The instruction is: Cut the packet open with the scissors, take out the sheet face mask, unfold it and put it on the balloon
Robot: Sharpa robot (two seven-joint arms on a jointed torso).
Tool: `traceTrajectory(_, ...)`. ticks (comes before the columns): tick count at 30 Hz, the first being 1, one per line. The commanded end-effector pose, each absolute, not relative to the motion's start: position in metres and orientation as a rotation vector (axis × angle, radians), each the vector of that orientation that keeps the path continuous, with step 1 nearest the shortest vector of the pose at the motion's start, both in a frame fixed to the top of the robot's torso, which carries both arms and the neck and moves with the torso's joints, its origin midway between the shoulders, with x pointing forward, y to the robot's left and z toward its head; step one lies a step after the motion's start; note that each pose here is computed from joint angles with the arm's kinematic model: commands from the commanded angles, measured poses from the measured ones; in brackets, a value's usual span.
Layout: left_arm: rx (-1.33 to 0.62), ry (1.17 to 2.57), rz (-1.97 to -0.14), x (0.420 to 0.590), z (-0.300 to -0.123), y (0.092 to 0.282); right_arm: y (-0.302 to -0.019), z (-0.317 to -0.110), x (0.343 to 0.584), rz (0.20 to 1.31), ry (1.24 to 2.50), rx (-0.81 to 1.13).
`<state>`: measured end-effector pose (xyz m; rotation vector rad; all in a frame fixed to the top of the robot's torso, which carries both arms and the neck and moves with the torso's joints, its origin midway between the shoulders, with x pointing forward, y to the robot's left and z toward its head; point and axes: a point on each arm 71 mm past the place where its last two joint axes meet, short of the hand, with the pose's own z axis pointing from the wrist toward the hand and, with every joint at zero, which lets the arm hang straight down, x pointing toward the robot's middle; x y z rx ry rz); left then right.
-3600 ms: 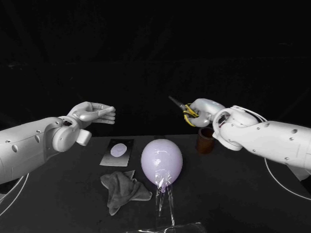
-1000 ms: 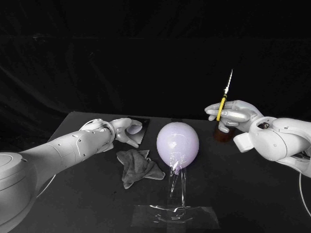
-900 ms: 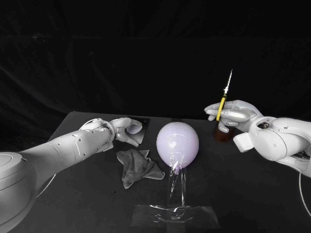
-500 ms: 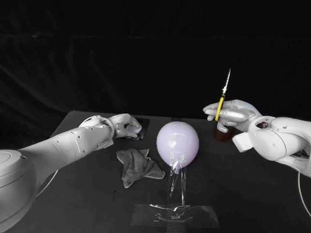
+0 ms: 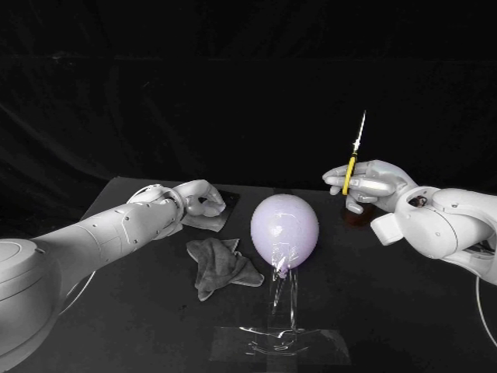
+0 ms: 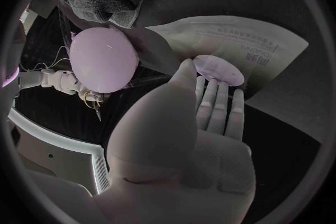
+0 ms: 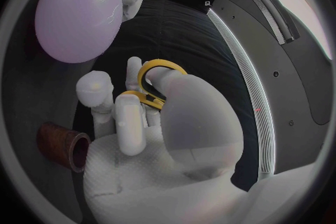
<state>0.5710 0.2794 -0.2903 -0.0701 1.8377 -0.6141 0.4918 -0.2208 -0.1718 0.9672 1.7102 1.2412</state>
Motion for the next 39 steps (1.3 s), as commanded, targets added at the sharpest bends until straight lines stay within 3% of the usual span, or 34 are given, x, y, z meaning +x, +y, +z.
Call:
traceTrajectory(1, -0.054, 1.957, -0.600, 0.560, -0.311, 0.276, -0.218, -0.171, 0.490, 1.258, 1.725, 0.924)
traceTrajectory(22, -0.023, 1.697, -0.675, 0.556, -0.282, 0.290, -0.221, -0.172, 0.490, 1.242, 1.732, 0.893)
traceTrajectory(32, -0.015, 1.741, -0.617, 0.556, -0.280, 0.305, -0.222, -0.176, 0.490, 1.237, 1.742, 0.893)
traceTrajectory(39, 0.000, 1.817, -0.577, 0.558, -0.286, 0.305, -0.223, -0.177, 0.490, 1.233, 1.745, 0.894)
